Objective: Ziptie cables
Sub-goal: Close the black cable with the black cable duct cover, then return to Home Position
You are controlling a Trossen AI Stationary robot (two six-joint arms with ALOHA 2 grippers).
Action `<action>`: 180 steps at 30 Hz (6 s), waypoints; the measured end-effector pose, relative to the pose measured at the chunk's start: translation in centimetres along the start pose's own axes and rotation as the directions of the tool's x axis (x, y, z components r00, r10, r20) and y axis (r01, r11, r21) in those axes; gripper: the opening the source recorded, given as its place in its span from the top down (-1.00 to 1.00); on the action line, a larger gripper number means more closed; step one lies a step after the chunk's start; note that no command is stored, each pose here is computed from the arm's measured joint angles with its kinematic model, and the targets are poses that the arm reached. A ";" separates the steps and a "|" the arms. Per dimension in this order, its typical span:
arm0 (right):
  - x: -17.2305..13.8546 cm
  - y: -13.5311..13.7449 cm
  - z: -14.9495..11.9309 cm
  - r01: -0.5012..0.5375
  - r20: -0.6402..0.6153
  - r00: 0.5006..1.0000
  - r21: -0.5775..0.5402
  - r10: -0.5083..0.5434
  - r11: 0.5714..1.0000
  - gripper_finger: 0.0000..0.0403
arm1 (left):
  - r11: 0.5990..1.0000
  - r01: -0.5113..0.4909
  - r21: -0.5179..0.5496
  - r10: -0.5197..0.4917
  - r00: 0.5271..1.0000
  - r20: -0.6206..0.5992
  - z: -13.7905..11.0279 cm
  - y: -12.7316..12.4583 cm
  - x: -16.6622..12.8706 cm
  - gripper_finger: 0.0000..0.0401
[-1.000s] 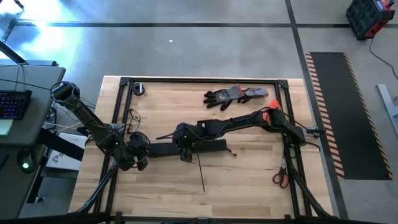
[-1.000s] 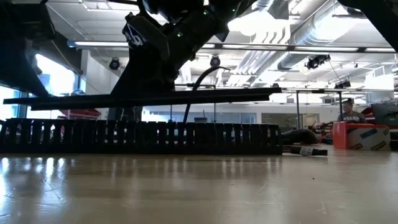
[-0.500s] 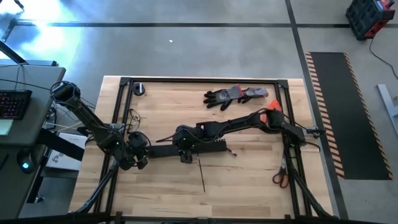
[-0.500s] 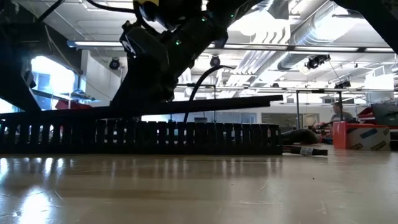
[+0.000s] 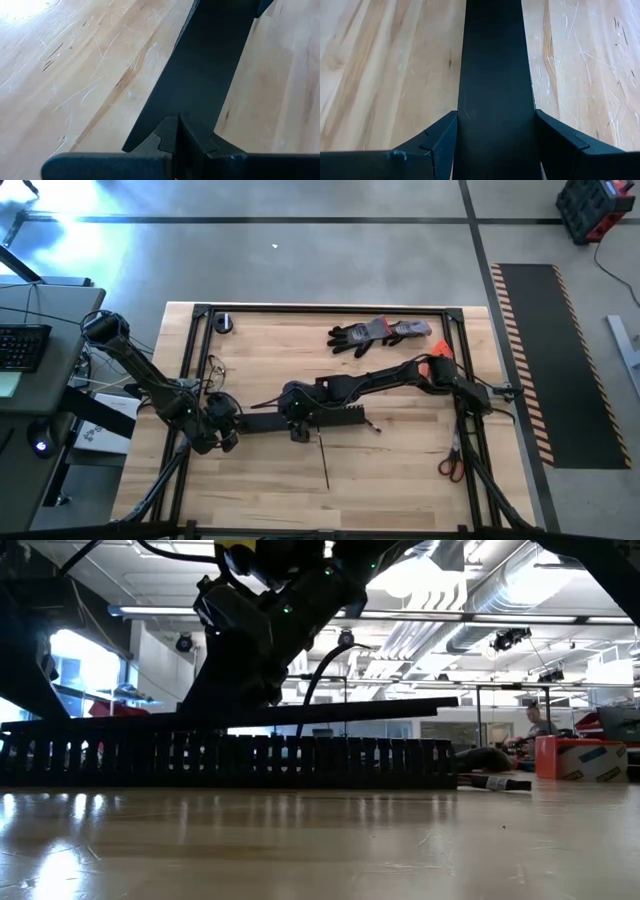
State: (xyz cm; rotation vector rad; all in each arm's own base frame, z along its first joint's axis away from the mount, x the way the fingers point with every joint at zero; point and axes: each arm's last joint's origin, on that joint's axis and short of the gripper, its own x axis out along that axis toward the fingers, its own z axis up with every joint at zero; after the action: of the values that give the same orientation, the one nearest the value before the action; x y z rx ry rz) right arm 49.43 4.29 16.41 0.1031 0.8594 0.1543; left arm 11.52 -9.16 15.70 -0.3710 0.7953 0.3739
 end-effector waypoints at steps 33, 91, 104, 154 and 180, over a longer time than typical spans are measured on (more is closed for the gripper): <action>-4.2 0.9 1.4 0.134 -0.001 0.991 -0.107 -0.135 0.985 1.00 | 0.989 0.138 0.056 -0.148 0.955 0.258 3.1 -3.3 2.7 1.00; -8.8 4.5 -20.5 0.208 0.228 0.937 0.241 -0.263 0.948 1.00 | 0.937 0.298 0.184 -0.331 0.925 0.187 8.1 -4.4 13.5 1.00; -9.9 2.1 -18.7 0.238 0.308 0.905 0.209 -0.295 0.948 1.00 | 0.980 0.188 0.058 -0.197 0.942 0.273 11.6 -0.3 3.9 1.00; -24.8 1.1 -28.0 -0.069 0.751 0.656 -0.036 0.073 0.997 1.00 | 0.980 0.174 0.098 -0.199 0.806 0.557 3.4 9.4 -1.0 1.00; -26.4 0.4 -29.7 0.078 0.777 0.616 0.105 -0.130 0.991 1.00 | 0.998 0.009 0.058 -0.042 0.802 0.596 3.5 9.8 -0.9 1.00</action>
State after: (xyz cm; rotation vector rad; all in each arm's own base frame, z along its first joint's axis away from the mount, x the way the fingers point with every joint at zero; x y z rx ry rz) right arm 9.82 0.82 16.85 0.1612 -0.0283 -0.0391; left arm 8.62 0.83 16.92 -0.1909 0.1734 0.4143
